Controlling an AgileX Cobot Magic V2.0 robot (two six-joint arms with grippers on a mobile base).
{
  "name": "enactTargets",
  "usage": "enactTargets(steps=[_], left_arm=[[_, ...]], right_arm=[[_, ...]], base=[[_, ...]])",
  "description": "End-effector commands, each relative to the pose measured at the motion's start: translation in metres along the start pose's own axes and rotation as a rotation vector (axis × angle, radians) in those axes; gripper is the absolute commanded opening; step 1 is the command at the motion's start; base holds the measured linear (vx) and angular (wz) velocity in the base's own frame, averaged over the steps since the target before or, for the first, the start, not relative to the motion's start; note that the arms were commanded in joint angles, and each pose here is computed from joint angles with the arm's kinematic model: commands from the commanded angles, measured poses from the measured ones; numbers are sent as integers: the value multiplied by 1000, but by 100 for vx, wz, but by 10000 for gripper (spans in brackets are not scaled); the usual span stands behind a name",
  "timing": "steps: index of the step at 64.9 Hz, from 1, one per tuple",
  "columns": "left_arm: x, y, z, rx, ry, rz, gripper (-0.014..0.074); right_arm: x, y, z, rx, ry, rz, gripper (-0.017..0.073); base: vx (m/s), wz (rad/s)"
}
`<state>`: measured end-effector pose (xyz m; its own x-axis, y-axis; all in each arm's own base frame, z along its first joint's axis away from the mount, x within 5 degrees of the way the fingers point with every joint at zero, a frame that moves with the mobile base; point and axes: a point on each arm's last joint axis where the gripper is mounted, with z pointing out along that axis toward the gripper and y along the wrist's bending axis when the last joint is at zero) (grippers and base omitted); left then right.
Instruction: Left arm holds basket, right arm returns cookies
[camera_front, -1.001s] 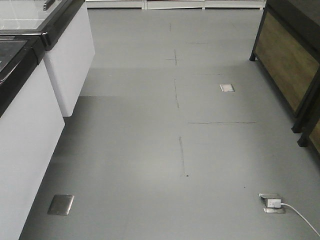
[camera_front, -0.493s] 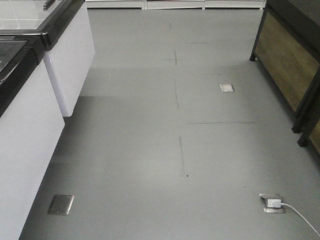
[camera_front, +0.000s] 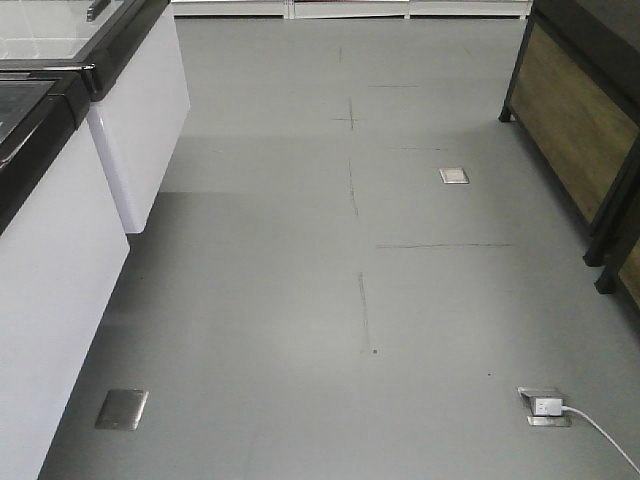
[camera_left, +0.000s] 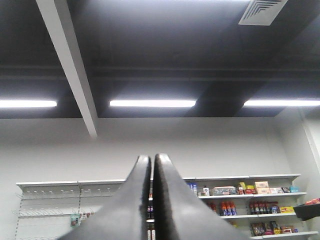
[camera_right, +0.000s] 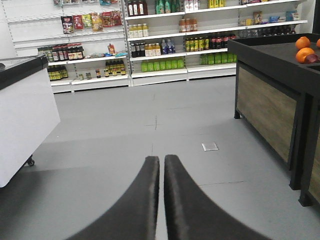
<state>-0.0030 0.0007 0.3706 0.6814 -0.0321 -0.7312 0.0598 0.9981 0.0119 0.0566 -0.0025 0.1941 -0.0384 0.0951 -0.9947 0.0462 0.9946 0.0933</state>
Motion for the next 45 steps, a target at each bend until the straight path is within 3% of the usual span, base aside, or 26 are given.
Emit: enactTargets(steps=[1,20,36,45], left_arm=[[-22,0,26,0,38,4,-4],[-21,0,98,14,285,29,1],[19,-1,144,16,360,32,35],[47,-2,155,19,464,31,106]], right_arm=[[-1,0,0,-1,-65,-15,-6],[-1,0,0,-1,-65,-15,-6],[-1,0,0,-1,-65,-15,-6],[-1,0,0,-1,-65,-15,-6]], base=[[0,0],[0,0],[0,0],[0,0]])
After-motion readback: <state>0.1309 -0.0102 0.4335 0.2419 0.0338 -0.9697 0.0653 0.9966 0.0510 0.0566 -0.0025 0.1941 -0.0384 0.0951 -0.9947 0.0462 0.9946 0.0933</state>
